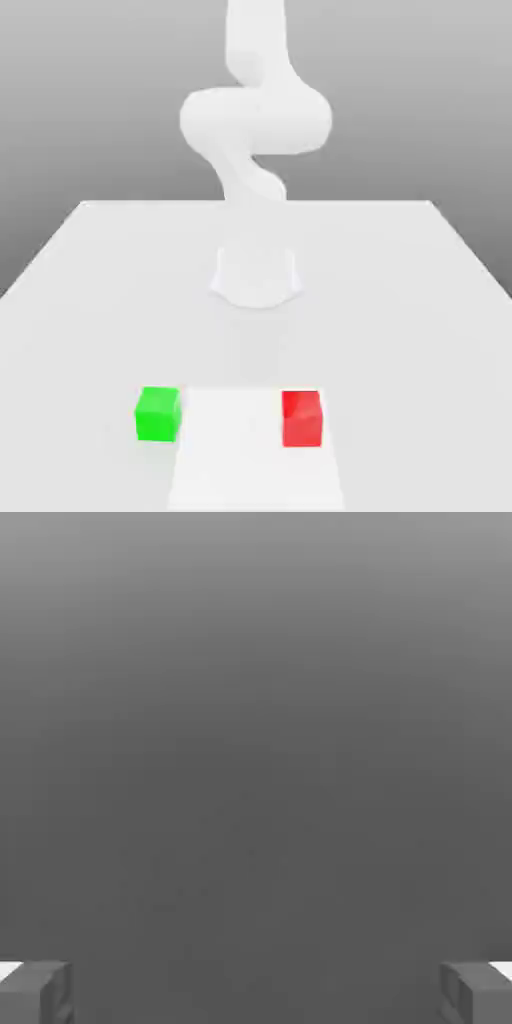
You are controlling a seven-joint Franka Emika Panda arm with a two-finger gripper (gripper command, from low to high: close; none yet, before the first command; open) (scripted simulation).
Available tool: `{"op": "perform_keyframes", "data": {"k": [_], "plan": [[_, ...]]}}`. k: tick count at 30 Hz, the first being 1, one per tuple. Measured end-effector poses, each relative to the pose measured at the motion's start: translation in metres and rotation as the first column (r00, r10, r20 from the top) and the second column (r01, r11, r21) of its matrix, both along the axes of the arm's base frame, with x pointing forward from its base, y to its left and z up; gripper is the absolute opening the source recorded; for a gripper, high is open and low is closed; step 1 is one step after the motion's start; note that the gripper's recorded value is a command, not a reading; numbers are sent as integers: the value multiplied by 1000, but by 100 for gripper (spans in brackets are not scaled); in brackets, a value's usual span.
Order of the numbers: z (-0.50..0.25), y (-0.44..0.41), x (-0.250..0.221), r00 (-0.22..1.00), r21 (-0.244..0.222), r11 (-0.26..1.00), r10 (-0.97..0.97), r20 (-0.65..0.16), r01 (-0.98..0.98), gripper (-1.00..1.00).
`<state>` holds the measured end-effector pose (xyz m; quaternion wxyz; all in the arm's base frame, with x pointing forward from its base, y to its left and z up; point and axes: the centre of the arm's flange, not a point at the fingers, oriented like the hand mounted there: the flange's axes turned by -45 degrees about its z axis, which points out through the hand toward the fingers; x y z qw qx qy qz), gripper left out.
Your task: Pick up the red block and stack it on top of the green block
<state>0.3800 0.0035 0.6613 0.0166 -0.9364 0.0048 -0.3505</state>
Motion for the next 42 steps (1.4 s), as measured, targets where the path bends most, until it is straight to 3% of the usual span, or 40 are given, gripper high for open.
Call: {"op": "perform_keyframes", "data": {"k": [4, 9, 14, 19, 25, 26, 33, 42], "plan": [[-97, 12, 45, 988, 32, 999, 22, -155, -17, 0], [-216, 31, 67, 943, 46, 999, 39, -329, -26, 0], [-331, 47, 55, 871, 29, 999, 39, -491, -28, 0], [-433, 56, 16, 775, -17, 999, 17, -631, -35, 0], [-501, 55, 8, 755, -28, 999, 9, -655, -36, 0], [-511, 55, 7, 755, -28, 999, 8, -656, -36, -100], [-513, 55, 7, 755, -28, 999, 8, -656, -35, -100], [-446, 33, 10, 759, -36, 998, 19, -651, -56, -100]]}}
